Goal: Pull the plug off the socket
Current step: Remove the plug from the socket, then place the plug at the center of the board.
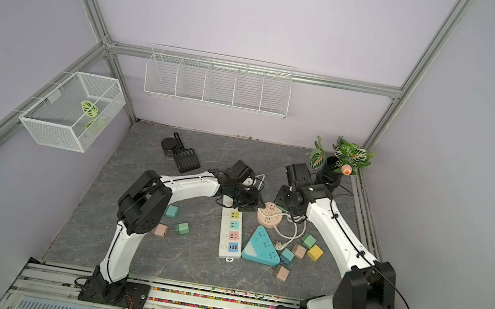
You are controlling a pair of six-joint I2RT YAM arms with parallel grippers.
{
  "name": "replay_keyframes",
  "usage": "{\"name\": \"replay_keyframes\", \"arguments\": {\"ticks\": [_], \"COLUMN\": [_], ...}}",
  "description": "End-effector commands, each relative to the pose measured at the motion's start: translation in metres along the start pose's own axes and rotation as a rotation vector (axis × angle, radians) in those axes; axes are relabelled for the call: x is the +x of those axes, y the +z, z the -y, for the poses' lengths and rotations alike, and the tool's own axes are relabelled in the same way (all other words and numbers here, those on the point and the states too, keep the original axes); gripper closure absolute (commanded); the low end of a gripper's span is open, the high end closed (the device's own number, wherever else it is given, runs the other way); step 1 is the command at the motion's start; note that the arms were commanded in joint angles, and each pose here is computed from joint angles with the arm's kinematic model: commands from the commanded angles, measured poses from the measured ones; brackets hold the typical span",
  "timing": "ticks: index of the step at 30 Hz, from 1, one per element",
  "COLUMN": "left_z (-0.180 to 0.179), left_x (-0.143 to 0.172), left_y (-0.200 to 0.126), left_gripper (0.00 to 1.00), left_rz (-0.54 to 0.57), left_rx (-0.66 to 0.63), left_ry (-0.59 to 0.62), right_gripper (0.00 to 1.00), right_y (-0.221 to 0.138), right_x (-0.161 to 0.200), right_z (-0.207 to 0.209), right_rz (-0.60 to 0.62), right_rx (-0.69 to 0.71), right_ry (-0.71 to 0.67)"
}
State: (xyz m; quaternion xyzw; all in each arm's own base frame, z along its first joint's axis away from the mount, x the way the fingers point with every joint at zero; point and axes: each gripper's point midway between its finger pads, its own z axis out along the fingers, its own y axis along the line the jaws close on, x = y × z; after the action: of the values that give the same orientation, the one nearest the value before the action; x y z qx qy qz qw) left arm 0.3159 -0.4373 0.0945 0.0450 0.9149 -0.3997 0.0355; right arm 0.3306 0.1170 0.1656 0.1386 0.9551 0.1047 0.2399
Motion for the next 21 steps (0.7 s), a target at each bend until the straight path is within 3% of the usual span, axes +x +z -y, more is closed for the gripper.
{"name": "replay_keyframes", "arguments": {"ticks": [1, 7, 11, 14, 17, 21], "left_z": [0.05, 0.045, 0.018, -0.005, -0.047, -0.098], "left_x": [-0.007, 0.008, 0.015, 0.023, 0.03, 0.044], "left_y": [-0.05, -0.12, -0.18, -0.222, -0.258, -0.285], "left_gripper": [0.48, 0.48, 0.47, 0.42, 0.05, 0.01], "left_rz": [0.11, 0.306, 0.518, 0.664, 0.816, 0.931], "left_rx": [0.103, 0.031, -0.104, -0.179, -0.253, -0.183], "left_ry": [0.199, 0.336, 0.369, 0.359, 0.209, 0.021], "right_gripper": [0.71, 0.71, 0.71, 0.71, 0.71, 0.7], "right_y": [-0.009, -0.02, -0.017, -0.008, 0.002, 0.018], "right_x": [-0.002, 0.006, 0.023, 0.044, 0.072, 0.105], "right_z": [-0.008, -0.044, -0.082, -0.112, -0.143, -0.18], "right_rz": [0.045, 0.071, -0.069, -0.169, -0.258, -0.338], "right_rx": [-0.14, -0.587, -0.855, -0.938, -0.943, -0.918], "right_ry": [0.045, 0.192, 0.232, 0.193, 0.11, 0.025]}}
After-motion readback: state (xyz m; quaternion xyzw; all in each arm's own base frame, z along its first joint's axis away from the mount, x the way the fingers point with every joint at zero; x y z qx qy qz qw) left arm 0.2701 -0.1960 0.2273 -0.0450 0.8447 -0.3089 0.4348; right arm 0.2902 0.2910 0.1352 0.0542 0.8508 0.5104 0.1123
